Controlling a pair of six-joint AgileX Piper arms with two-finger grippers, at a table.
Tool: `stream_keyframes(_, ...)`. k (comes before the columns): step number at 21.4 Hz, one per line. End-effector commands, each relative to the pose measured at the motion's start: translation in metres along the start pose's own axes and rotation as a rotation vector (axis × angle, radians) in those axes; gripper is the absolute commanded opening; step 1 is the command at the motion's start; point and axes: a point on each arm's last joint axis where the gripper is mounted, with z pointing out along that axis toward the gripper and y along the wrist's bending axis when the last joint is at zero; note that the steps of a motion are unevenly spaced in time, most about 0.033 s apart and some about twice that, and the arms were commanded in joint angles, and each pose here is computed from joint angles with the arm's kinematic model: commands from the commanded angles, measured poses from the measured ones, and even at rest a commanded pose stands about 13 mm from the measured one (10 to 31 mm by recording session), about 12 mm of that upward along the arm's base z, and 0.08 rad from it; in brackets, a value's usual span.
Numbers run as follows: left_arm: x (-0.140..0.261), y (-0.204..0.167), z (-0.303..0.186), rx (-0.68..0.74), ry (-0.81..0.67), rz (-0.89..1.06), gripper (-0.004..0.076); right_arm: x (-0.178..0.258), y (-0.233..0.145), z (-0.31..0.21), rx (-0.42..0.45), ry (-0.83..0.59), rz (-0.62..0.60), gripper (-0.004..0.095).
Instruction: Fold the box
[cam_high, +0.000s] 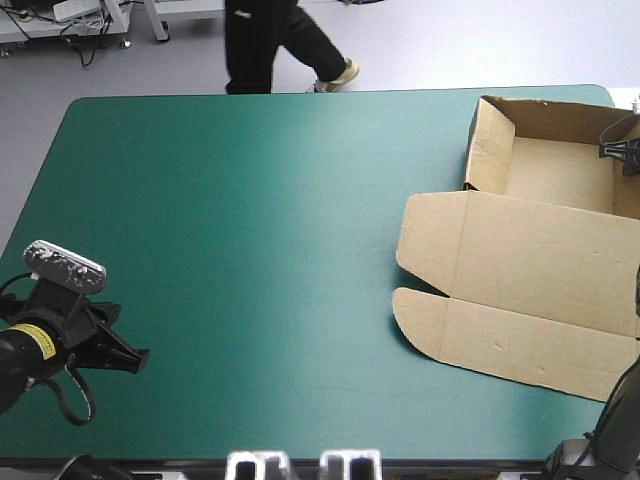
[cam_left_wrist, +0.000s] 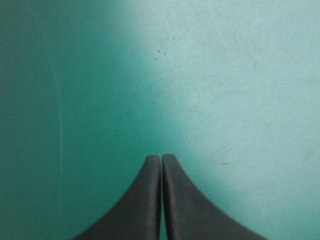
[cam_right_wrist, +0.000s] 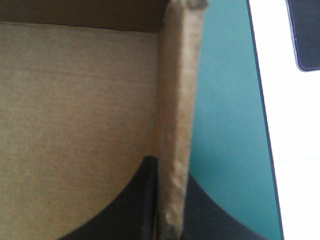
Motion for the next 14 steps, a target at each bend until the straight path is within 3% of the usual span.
stream_keyframes(1, -0.008, 0.001, -0.005, -0.003, -0.067, 0.002, -0.0004, -0.017, 0.005, -0.042, 0.036, -0.133, -0.099, 0.0107)
stream_keyframes(4, -0.007, 0.001, -0.005, -0.001, -0.063, 0.001, -0.0004, -0.019, 0.006, -0.052, 0.053, -0.167, -0.108, 0.0345)
stream_keyframes(5, -0.007, 0.001, -0.005, 0.001, -0.063, 0.001, -0.0004, -0.023, 0.005, -0.064, 0.079, -0.210, -0.106, 0.0540)
stream_keyframes(6, -0.007, 0.001, -0.005, 0.003, -0.063, 0.000, -0.0004, -0.024, 0.005, -0.071, 0.090, -0.231, -0.099, 0.0610)
stream_keyframes(7, -0.007, 0.000, -0.005, 0.005, -0.063, -0.001, -0.0004, -0.027, 0.004, -0.090, 0.112, -0.286, -0.076, 0.0744)
stream_keyframes(11, -0.007, 0.000, -0.005, 0.006, -0.063, -0.001, -0.0004, -0.028, 0.018, -0.161, 0.143, -0.437, -0.072, 0.0785)
stream_keyframes(13, -0.007, 0.000, -0.005, 0.006, -0.063, -0.003, -0.0005, -0.023, 0.036, -0.203, 0.065, -0.512, -0.081, 0.0770)
stream_keyframes(14, -0.007, 0.000, -0.005, 0.006, -0.063, -0.003, -0.0005, -0.018, 0.049, -0.223, -0.014, -0.540, -0.100, 0.0733)
